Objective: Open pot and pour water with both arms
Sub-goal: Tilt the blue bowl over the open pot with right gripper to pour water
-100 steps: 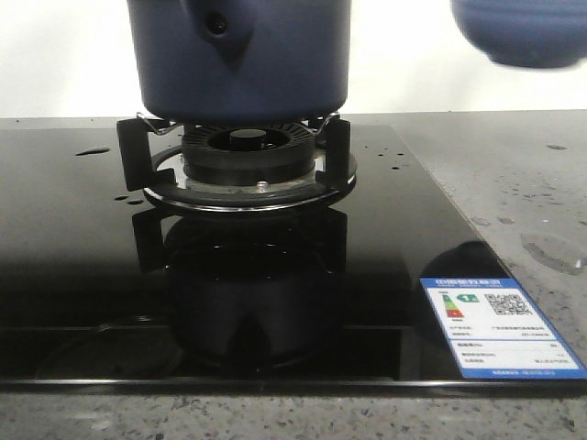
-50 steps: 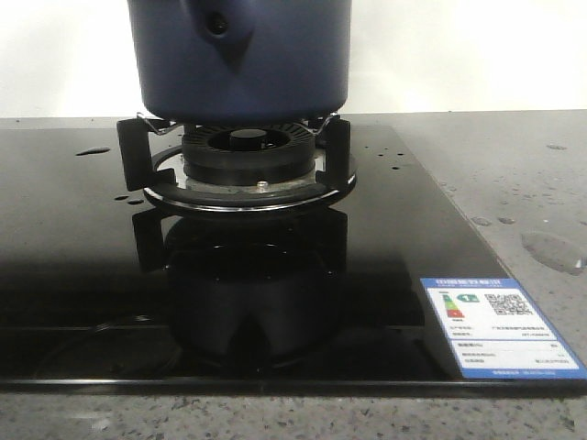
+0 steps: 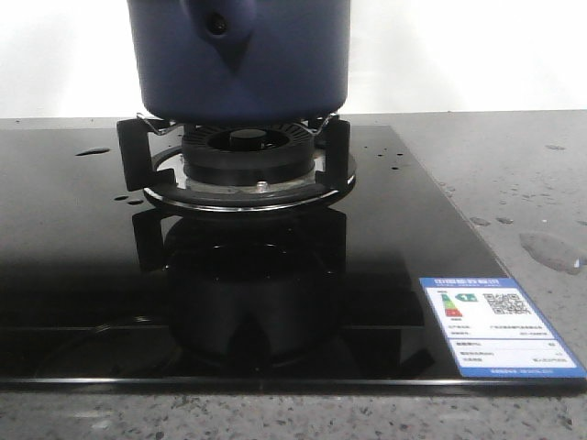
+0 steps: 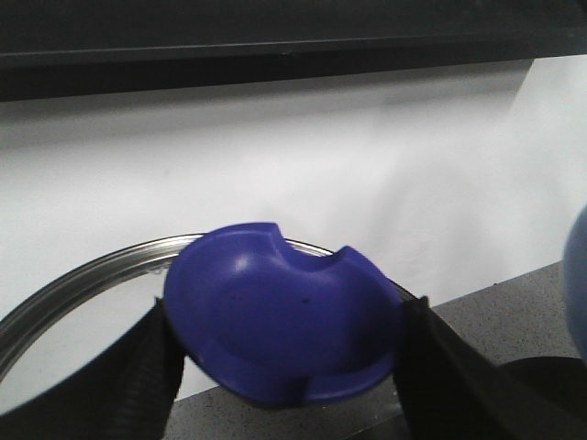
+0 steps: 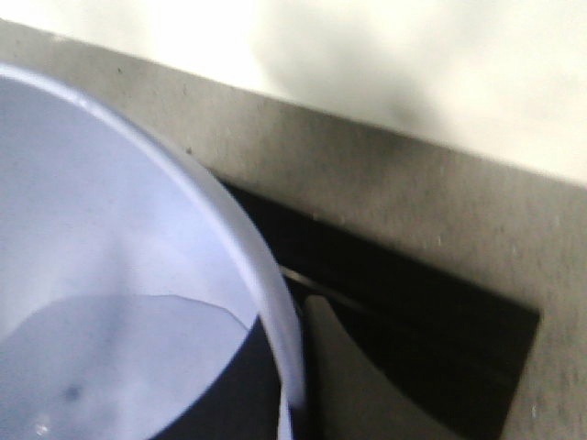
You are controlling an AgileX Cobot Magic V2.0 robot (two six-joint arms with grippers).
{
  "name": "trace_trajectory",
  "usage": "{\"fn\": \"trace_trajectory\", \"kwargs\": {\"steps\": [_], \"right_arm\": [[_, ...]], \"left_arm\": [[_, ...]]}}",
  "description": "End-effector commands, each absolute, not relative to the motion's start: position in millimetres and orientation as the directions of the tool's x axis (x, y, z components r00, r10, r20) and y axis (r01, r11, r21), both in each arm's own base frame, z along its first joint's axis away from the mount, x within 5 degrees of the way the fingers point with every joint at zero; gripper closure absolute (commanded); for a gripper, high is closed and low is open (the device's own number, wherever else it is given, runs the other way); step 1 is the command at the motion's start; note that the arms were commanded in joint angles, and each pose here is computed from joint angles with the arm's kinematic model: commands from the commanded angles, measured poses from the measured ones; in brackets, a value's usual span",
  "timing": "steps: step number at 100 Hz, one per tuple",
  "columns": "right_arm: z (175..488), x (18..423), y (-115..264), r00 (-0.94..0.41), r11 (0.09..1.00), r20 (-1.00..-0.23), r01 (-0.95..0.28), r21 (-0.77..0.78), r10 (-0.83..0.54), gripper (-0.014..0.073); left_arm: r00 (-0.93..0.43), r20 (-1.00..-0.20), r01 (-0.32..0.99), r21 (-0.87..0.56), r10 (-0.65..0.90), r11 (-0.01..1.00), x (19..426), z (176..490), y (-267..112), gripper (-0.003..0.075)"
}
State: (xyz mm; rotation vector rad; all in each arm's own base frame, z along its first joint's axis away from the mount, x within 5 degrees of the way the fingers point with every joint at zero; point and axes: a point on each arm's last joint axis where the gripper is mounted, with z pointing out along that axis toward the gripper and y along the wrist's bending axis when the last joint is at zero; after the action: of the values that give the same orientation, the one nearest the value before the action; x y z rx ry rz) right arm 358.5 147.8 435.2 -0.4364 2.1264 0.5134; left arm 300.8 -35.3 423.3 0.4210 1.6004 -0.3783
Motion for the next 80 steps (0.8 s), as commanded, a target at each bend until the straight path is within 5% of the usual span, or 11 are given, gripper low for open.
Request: {"fn": "trace_trajectory", "kwargs": {"steps": [1,35,80], "right_arm": [[468,348,148,-0.360,0.846,-0.932,-0.508,0.165,-0.035,0.0648],[433,334,164,-0.011,0.896,-1.000,-0.444,0.024,0.021,0.0649],[407,315,168,0.329,0.943,-0.941,-0.330,-0.038,0.078,0.0651]], "left_arm": [[0.023,-0.999,0.477,-0.016,-0.031,0.879,288,451,-35,0.0383],[0.023,-0.999,0.477,-0.016,-0.031,0.879,288,451,-35,0.0383],[0.023,-0.999,0.477,-0.016,-0.031,0.879,288,451,-35,0.0383]]}}
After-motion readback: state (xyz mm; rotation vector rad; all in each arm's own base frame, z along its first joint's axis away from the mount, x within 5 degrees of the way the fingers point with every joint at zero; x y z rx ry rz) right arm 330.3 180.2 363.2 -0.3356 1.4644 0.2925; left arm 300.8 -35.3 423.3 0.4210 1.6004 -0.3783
